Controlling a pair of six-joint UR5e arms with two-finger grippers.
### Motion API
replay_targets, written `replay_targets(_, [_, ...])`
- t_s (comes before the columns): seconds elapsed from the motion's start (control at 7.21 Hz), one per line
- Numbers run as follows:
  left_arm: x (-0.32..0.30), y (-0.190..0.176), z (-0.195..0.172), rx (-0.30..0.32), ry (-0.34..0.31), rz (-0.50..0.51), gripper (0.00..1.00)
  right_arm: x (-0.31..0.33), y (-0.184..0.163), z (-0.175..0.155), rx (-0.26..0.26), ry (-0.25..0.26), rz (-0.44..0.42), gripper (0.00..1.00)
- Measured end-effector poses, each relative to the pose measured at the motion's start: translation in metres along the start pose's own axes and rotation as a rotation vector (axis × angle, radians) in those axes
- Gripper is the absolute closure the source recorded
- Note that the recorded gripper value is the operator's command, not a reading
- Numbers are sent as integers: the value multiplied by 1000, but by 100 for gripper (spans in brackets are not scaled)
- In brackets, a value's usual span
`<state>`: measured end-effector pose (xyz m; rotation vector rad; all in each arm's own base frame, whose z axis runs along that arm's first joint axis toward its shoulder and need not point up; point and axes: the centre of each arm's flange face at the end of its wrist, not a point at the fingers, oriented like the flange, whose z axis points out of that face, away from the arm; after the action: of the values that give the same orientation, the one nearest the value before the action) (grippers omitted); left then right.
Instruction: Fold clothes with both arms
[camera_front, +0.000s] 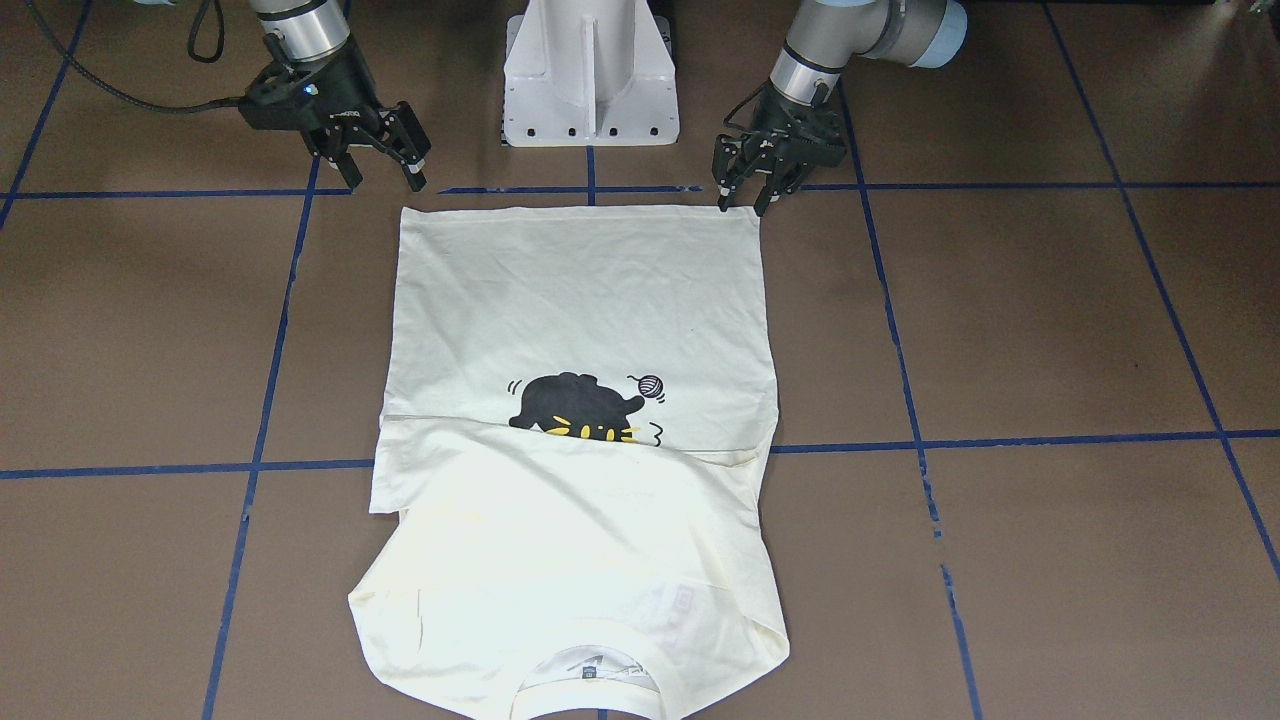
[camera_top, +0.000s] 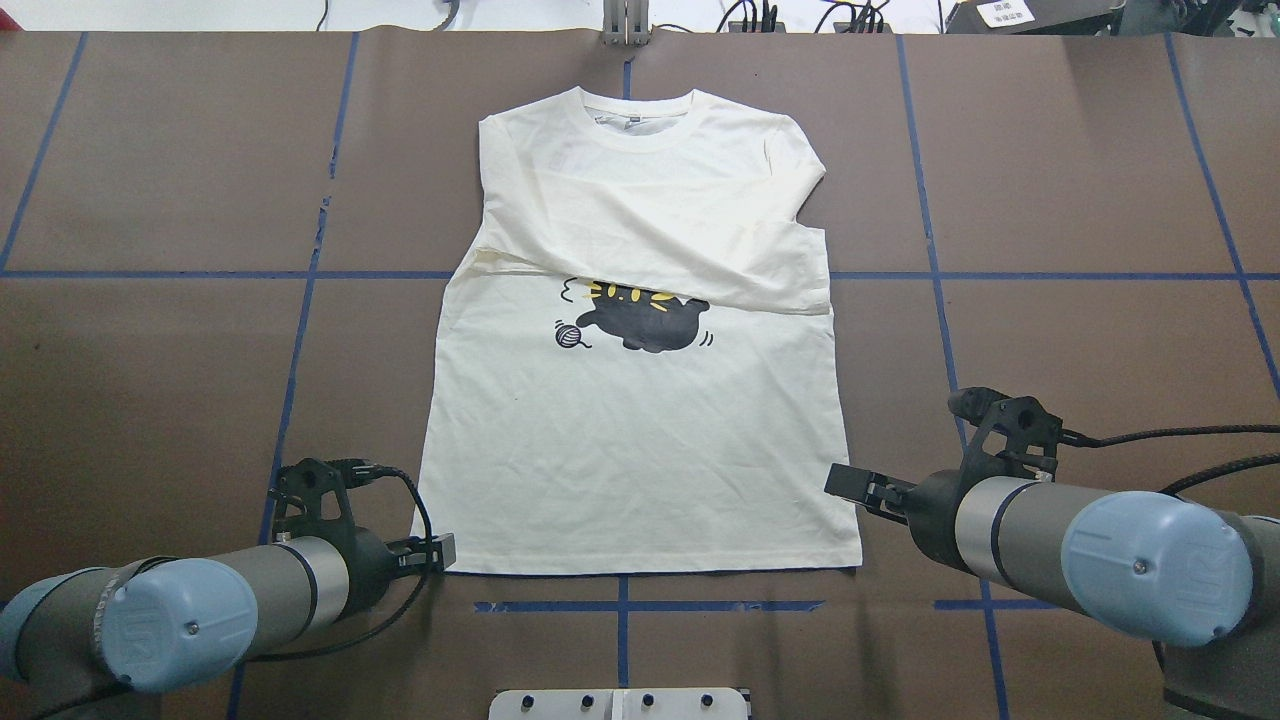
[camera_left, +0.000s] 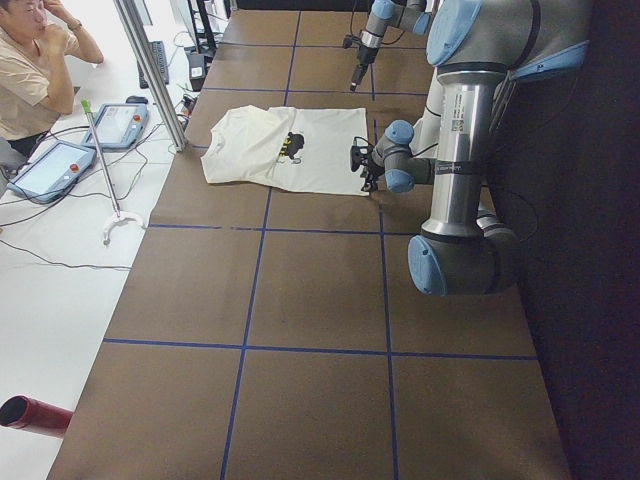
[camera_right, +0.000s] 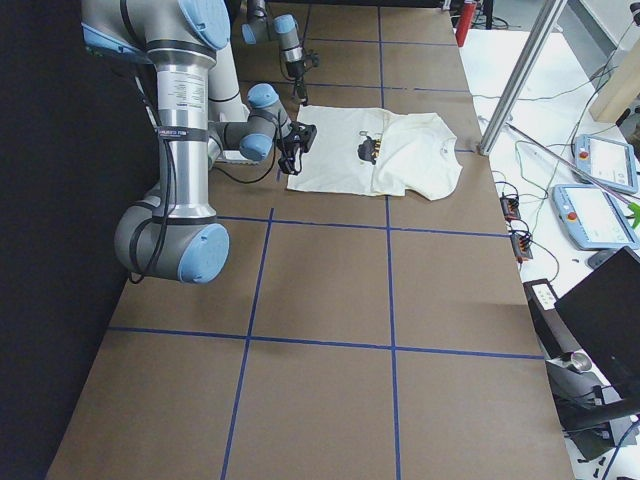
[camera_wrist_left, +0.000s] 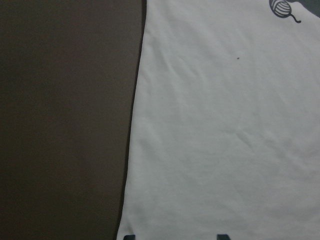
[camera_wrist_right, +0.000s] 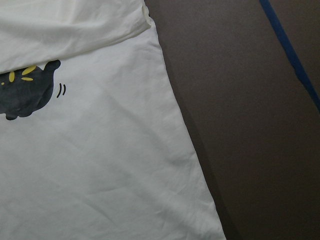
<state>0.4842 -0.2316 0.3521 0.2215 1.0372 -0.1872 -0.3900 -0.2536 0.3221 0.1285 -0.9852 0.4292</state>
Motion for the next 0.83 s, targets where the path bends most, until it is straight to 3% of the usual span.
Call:
replay_targets(0.55, [-5,3,8,-9,-50,12,44,1,1,2,7,4,-2,0])
replay_targets(0.83, [-6,4,10,-10,-55,14,62,1,1,2,7,5,-3,0])
